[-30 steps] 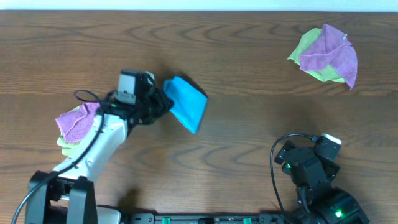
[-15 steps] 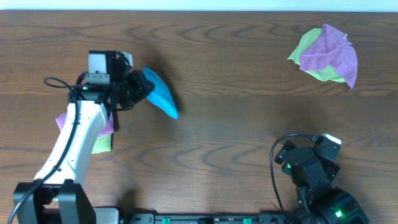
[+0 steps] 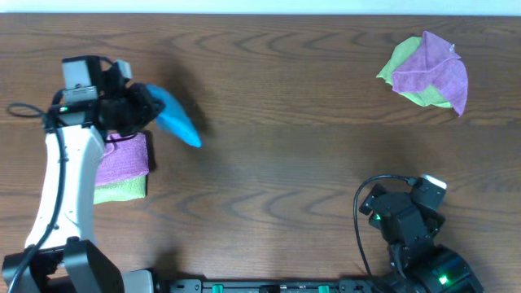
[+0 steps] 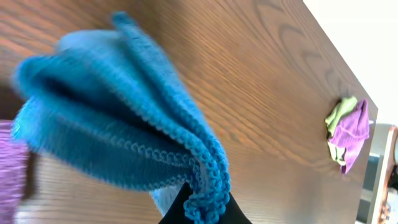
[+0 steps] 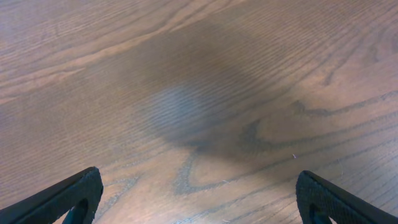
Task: Fold the cloth
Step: 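Lift the folded blue cloth with the left gripper toward the pink cloth stack, then lower the blue cloth onto the pink-and-green stack with the left gripper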
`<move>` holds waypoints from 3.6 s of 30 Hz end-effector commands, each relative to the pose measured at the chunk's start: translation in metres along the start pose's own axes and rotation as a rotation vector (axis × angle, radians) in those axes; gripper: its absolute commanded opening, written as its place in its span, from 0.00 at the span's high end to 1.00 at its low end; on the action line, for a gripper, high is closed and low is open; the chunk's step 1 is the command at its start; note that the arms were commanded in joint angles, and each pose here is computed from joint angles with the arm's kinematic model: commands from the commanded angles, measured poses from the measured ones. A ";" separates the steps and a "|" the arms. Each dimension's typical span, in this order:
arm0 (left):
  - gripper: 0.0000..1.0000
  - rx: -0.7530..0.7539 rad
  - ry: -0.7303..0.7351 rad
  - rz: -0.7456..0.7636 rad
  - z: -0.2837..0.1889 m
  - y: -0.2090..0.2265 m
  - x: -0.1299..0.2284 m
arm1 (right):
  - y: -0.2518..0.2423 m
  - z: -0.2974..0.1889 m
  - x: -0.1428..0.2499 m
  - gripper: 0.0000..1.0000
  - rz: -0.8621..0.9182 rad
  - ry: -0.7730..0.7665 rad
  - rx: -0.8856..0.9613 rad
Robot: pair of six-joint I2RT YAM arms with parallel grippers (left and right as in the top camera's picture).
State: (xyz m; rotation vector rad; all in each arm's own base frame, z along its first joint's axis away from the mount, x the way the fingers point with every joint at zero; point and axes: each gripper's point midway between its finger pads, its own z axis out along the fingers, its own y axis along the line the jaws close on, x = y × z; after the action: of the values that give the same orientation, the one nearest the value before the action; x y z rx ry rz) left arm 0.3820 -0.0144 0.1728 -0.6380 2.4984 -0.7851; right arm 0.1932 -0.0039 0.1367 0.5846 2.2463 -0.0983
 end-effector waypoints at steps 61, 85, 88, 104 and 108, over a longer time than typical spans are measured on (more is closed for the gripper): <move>0.94 -0.148 0.012 -0.245 -0.087 0.126 0.002 | -0.004 0.000 -0.002 0.01 0.018 -0.013 0.015; 0.94 -0.286 0.018 -0.311 -0.102 0.164 0.014 | -0.004 0.000 -0.002 0.01 0.018 -0.013 0.014; 0.85 -0.289 0.011 -0.331 -0.105 0.168 0.014 | -0.004 0.000 -0.002 0.01 0.018 -0.013 0.015; 0.05 -0.261 -0.001 -0.335 -0.106 0.162 0.013 | -0.004 0.000 -0.002 0.01 0.018 -0.013 0.015; 0.05 -0.185 -0.028 -0.279 -0.111 0.140 0.010 | -0.004 0.000 -0.002 0.01 0.018 -0.013 0.015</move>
State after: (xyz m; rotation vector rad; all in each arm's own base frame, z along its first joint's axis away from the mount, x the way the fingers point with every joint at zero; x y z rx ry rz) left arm 0.2678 0.1368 0.1464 -1.1715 2.5507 -0.5895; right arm 0.1932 -0.0038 0.1367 0.5846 2.2460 -0.0980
